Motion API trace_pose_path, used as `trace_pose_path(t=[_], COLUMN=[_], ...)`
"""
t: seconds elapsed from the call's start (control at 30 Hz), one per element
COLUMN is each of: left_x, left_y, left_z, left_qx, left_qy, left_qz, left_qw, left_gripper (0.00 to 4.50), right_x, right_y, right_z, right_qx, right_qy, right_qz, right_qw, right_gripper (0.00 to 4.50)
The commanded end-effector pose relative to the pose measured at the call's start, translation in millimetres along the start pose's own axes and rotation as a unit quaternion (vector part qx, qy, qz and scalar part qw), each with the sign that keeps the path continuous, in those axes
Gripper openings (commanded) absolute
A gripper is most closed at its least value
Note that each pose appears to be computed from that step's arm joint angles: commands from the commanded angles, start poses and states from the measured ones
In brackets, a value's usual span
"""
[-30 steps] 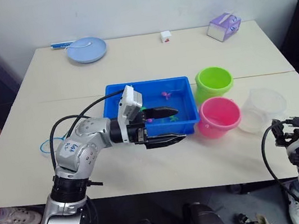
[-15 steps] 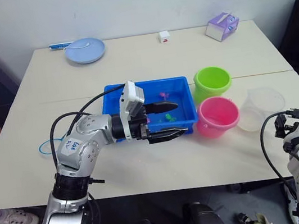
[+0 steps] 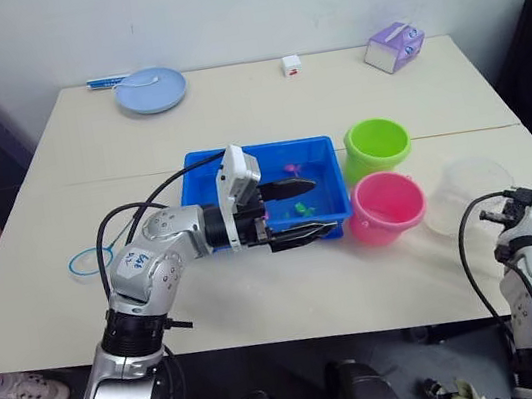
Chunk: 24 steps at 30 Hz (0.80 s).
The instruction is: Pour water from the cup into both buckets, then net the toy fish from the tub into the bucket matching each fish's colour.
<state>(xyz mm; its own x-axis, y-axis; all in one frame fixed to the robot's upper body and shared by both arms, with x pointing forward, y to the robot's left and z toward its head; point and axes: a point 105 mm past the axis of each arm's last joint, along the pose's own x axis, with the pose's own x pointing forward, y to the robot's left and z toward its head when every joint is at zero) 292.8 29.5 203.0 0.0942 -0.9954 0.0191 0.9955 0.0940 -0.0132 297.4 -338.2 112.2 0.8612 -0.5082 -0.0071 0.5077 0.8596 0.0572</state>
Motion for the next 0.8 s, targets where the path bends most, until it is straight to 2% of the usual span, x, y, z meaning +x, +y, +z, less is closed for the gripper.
trace_pose_path(t=[0.03, 0.17, 0.4, 0.57, 0.8], left_x=[0, -2, -2, -1, 0], left_y=[-3, -3, 0, 1, 4], left_z=[12, 12, 11, 9, 6], left_qx=[0.029, 0.03, 0.03, 0.031, 0.033], left_qy=[-0.007, -0.007, -0.005, -0.004, -0.001], left_qz=[-0.006, -0.007, -0.008, -0.011, -0.012], left_qw=[1.0, 1.0, 1.0, 0.999, 0.999], left_gripper=[4.5, 4.5, 4.5, 4.5, 4.5], right_x=[-2, -6, -19, -33, -42], right_y=[-7, -3, 1, 12, 32], right_z=[4, 20, 59, 81, 112], right_qx=[0.016, 0.026, -0.023, -0.102, -0.288], right_qy=[-0.014, -0.05, -0.119, -0.155, -0.205], right_qz=[-0.001, 0.02, 0.044, 0.081, 0.104], right_qw=[1.0, 0.998, 0.992, 0.979, 0.93], right_gripper=[0.71, 0.71, 0.7, 0.7, 0.7])
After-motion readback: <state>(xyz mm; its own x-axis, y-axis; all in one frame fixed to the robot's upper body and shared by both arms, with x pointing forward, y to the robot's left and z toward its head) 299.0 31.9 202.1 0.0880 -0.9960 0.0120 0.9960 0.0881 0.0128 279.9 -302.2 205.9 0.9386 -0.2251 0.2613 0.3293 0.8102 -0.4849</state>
